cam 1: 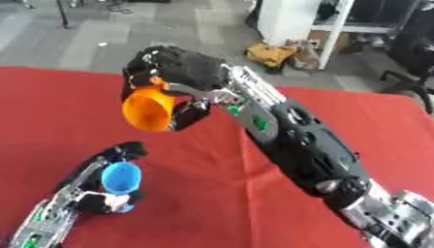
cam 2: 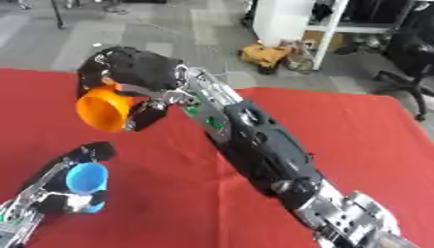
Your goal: Pour the contents of one cup into another cup.
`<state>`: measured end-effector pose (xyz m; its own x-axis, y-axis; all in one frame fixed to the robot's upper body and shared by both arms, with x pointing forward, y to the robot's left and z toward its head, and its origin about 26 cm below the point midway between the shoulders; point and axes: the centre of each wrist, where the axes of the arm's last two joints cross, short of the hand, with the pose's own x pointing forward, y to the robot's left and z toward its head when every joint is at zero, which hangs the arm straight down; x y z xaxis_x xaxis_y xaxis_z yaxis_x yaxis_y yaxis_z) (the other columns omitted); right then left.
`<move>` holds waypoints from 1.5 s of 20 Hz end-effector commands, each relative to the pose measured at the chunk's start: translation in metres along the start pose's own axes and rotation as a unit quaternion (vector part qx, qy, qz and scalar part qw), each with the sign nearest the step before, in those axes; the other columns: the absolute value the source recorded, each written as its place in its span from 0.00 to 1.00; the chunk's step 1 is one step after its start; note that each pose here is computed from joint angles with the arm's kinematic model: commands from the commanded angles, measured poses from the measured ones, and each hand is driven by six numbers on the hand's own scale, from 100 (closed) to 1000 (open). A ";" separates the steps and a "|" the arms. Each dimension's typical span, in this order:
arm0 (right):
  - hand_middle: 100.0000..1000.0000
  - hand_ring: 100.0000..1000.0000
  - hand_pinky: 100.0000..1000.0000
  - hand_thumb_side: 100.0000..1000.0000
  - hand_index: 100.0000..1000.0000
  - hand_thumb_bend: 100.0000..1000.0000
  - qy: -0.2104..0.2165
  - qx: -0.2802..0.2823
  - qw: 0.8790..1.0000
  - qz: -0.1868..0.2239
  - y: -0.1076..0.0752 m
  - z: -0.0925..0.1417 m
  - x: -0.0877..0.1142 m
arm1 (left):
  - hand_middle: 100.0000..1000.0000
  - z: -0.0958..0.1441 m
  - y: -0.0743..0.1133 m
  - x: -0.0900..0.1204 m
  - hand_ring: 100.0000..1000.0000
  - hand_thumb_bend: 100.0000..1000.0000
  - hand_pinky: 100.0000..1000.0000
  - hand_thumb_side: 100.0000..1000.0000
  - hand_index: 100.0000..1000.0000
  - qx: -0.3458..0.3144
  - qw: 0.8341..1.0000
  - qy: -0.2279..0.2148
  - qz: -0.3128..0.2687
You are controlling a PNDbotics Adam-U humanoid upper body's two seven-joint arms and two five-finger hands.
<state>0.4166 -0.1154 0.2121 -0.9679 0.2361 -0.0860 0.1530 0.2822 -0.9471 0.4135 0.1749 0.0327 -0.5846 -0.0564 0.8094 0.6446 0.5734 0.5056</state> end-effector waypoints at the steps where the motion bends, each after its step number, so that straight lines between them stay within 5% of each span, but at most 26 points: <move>1: 0.35 0.49 0.62 0.00 0.58 0.21 0.035 -0.019 0.998 -0.042 -0.008 0.012 -0.009 | 0.75 -0.008 0.011 0.012 0.96 0.52 0.95 0.20 0.92 0.003 0.999 -0.035 -0.036; 4: 0.31 0.46 0.59 0.00 0.58 0.22 0.100 -0.018 0.985 -0.140 0.015 0.029 -0.023 | 0.76 -0.011 0.011 0.015 0.96 0.53 0.95 0.19 0.91 0.001 0.997 -0.052 -0.060; 9: 0.31 0.48 0.60 0.00 0.59 0.21 0.195 -0.014 0.930 -0.312 0.065 0.058 -0.042 | 0.75 -0.013 0.006 0.015 0.95 0.52 0.94 0.19 0.91 -0.003 0.995 -0.060 -0.076; 14: 0.65 0.79 0.83 0.01 0.88 0.57 0.187 0.024 0.913 -0.363 0.085 0.069 -0.045 | 0.74 -0.012 0.005 0.013 0.95 0.49 0.93 0.19 0.91 0.000 0.996 -0.054 -0.077; 19: 0.72 0.81 0.85 0.05 0.94 0.61 0.176 0.022 0.906 -0.385 0.085 0.078 -0.048 | 0.74 -0.012 0.006 0.014 0.95 0.48 0.93 0.20 0.90 0.003 0.996 -0.051 -0.074; 23: 0.70 0.79 0.84 0.09 0.93 0.58 0.162 -0.011 0.914 -0.371 0.057 0.077 -0.051 | 0.74 -0.010 0.009 0.014 0.94 0.45 0.92 0.20 0.90 0.014 0.997 -0.046 -0.069; 30: 0.64 0.73 0.80 0.11 0.90 0.51 0.082 -0.109 0.940 -0.313 -0.058 0.078 -0.031 | 0.72 0.000 0.018 0.017 0.93 0.37 0.89 0.21 0.89 0.042 0.997 -0.025 -0.057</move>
<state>0.4325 -0.1999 0.2126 -0.7994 0.1110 0.5905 -0.4327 0.5755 -0.6940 0.4110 0.1779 0.0418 -0.6576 -0.0807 0.7490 0.5549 0.6205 0.5540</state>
